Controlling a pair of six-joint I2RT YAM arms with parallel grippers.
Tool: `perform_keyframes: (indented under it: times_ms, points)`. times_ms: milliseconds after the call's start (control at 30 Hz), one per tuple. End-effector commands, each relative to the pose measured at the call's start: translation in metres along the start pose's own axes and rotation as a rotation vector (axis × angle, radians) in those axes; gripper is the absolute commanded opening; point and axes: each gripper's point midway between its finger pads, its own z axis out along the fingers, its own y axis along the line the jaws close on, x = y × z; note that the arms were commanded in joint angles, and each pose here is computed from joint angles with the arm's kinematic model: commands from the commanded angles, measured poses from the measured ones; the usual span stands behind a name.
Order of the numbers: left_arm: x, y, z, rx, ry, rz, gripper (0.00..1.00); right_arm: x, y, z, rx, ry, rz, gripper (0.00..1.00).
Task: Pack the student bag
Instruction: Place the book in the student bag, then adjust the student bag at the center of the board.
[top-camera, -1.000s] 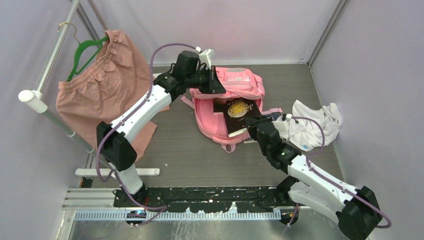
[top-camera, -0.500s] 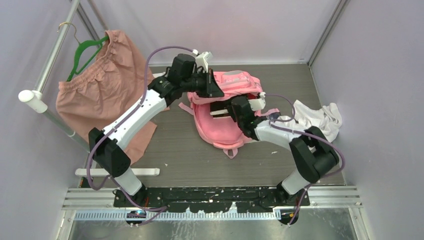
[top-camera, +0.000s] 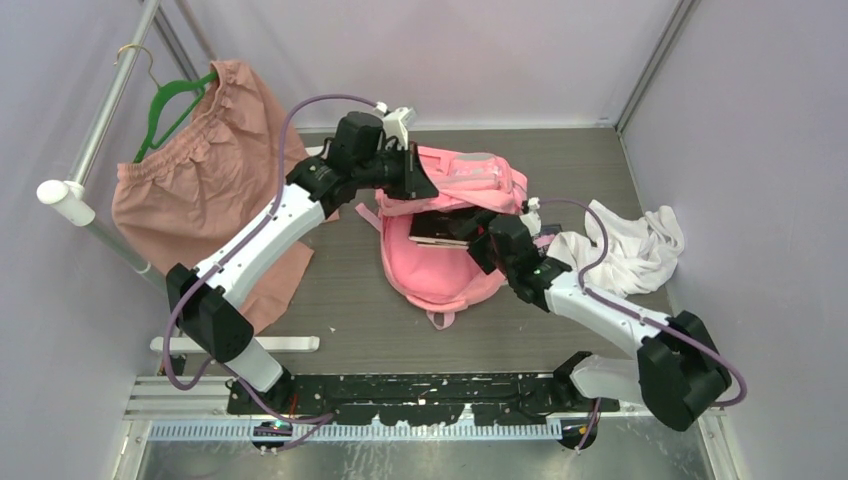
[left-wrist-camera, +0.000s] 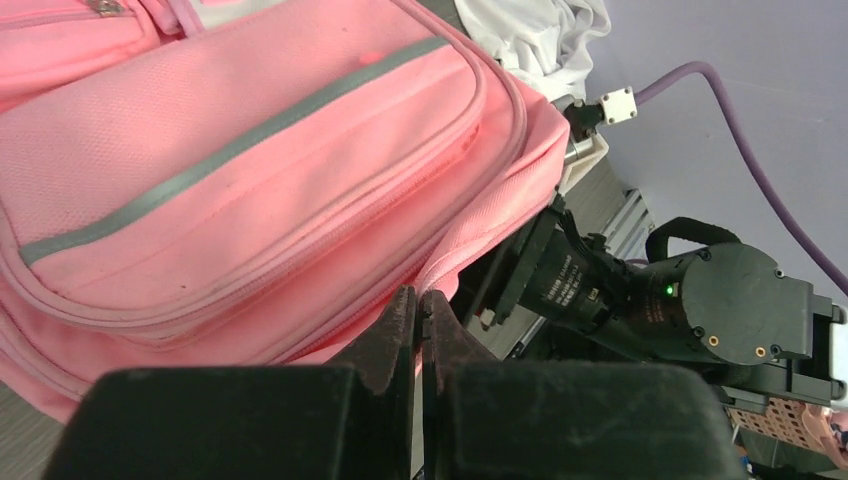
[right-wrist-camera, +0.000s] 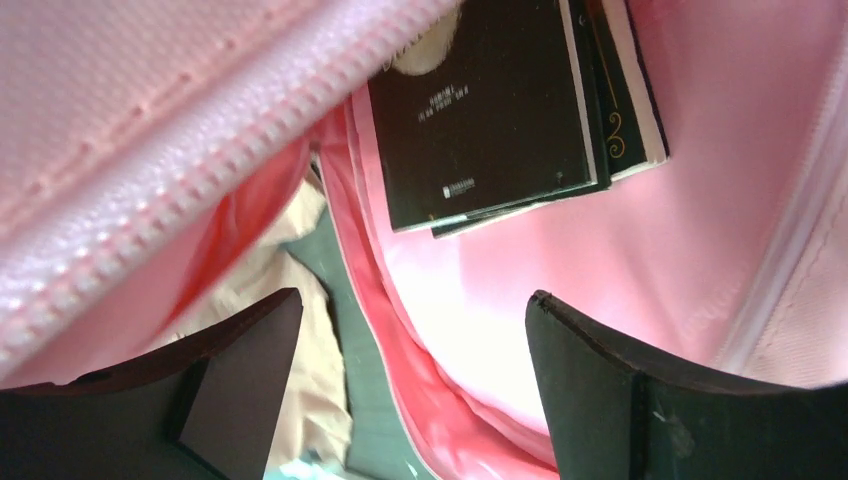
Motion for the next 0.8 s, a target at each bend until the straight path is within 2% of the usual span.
perform_keyframes:
  times_ms: [0, 67, 300, 433, 500, 567, 600, 633, 733, 767]
  points:
    - [-0.037, -0.011, -0.020, 0.035, -0.125, 0.038, 0.00, 0.013, 0.001, -0.034, -0.041, 0.111, -0.118, 0.88]
    - [-0.039, -0.001, -0.023, 0.002, -0.128, 0.044, 0.00, 0.006, -0.011, -0.055, -0.018, 0.088, -0.147, 0.90]
    - [-0.053, 0.070, -0.061, -0.287, -0.189, 0.051, 0.00, -0.065, -0.086, -0.115, 0.232, -0.225, -0.236, 0.96]
    - [-0.061, 0.085, -0.083, -0.347, -0.239, 0.047, 0.00, -0.074, -0.108, -0.116, 0.363, -0.225, -0.260, 0.96]
    - [-0.059, 0.080, -0.087, -0.323, -0.240, 0.062, 0.00, -0.076, -0.113, -0.112, 0.416, -0.211, -0.294, 0.92]
    - [-0.054, 0.068, -0.087, -0.257, -0.223, 0.083, 0.00, -0.078, -0.113, -0.105, 0.451, -0.208, -0.336, 0.82]
    - [-0.051, 0.063, -0.087, -0.229, -0.214, 0.088, 0.00, -0.079, -0.111, -0.100, 0.453, -0.210, -0.349, 0.72]
    - [-0.050, 0.058, -0.089, -0.210, -0.212, 0.092, 0.05, -0.078, -0.107, -0.093, 0.437, -0.200, -0.358, 0.60]
    - [-0.048, 0.052, -0.097, -0.202, -0.213, 0.102, 0.37, -0.067, -0.093, -0.068, 0.349, -0.124, -0.354, 0.26]
    - [-0.048, 0.051, -0.100, -0.205, -0.215, 0.106, 0.48, -0.061, -0.092, -0.056, 0.341, -0.092, -0.354, 0.19]
